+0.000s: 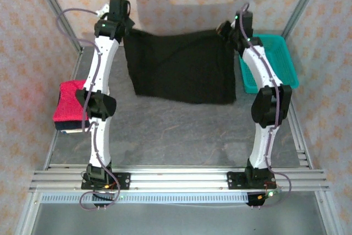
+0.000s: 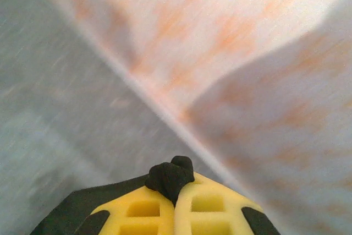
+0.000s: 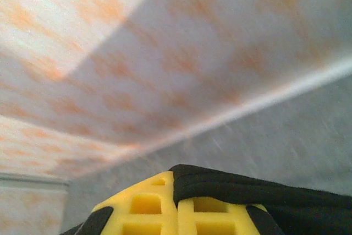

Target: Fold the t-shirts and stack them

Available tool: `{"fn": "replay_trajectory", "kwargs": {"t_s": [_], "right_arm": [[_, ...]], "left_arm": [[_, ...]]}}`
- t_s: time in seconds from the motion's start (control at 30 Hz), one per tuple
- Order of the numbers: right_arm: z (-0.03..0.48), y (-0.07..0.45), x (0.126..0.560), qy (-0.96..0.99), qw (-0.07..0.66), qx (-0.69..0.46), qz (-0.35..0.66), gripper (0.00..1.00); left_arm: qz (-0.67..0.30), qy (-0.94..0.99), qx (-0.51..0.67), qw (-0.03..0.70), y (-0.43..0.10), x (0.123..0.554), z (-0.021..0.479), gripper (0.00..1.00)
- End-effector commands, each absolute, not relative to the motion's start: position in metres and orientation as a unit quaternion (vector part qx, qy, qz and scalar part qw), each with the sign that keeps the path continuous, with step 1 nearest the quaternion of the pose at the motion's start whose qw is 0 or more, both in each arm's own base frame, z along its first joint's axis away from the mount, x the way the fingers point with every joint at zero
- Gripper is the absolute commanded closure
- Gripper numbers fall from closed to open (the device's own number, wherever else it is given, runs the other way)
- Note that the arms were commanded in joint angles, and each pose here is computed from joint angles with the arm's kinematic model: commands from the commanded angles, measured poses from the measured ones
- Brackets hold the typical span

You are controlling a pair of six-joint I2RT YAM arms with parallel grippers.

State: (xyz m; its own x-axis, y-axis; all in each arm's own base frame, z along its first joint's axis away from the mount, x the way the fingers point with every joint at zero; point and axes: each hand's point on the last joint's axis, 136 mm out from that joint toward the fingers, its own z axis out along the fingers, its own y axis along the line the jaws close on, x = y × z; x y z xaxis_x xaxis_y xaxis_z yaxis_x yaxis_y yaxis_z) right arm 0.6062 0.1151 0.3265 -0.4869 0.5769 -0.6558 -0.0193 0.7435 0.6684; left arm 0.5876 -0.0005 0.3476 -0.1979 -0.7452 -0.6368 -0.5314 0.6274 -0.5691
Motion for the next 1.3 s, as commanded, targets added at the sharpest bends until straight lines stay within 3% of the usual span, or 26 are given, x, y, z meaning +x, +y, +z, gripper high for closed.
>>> {"fn": "replay_trajectory", "kwargs": {"t_s": [0.0,0.17,0.3,0.5,0.73,0.83,1.07,1.27], "right_arm": [[0.432,0.116,0.587,0.754,0.551,0.119,0.337,1.00],[0.514,0.117,0.535,0.702,0.611,0.072,0.359,1.00],[0.508,0.116,0.493,0.702,0.610,0.059,0.363,1.00],[0.397,0.118,0.438,0.765,0.527,0.074,0.363,1.00],[0.228,0.136,0.363,0.863,0.352,0.092,0.350,1.00],[0.170,0.135,0.337,0.890,0.290,0.116,0.332,1.00],[0.078,0.138,0.294,0.924,0.170,0.164,0.301,1.00],[0.045,0.131,0.271,0.925,0.134,0.210,0.286,1.00]], "left_arm": [[-0.139,0.729,-0.416,0.526,0.027,0.558,0.417,1.00],[-0.147,0.684,-0.413,0.584,0.047,0.498,0.492,1.00],[-0.135,0.690,-0.411,0.580,0.049,0.442,0.493,1.00],[-0.124,0.757,-0.420,0.485,0.035,0.387,0.374,1.00],[-0.066,0.833,-0.455,0.308,0.023,0.298,0.185,1.00],[-0.052,0.845,-0.469,0.251,0.015,0.263,0.129,1.00],[-0.021,0.855,-0.478,0.201,0.011,0.227,0.077,1.00],[-0.007,0.851,-0.488,0.194,0.016,0.207,0.069,1.00]]}}
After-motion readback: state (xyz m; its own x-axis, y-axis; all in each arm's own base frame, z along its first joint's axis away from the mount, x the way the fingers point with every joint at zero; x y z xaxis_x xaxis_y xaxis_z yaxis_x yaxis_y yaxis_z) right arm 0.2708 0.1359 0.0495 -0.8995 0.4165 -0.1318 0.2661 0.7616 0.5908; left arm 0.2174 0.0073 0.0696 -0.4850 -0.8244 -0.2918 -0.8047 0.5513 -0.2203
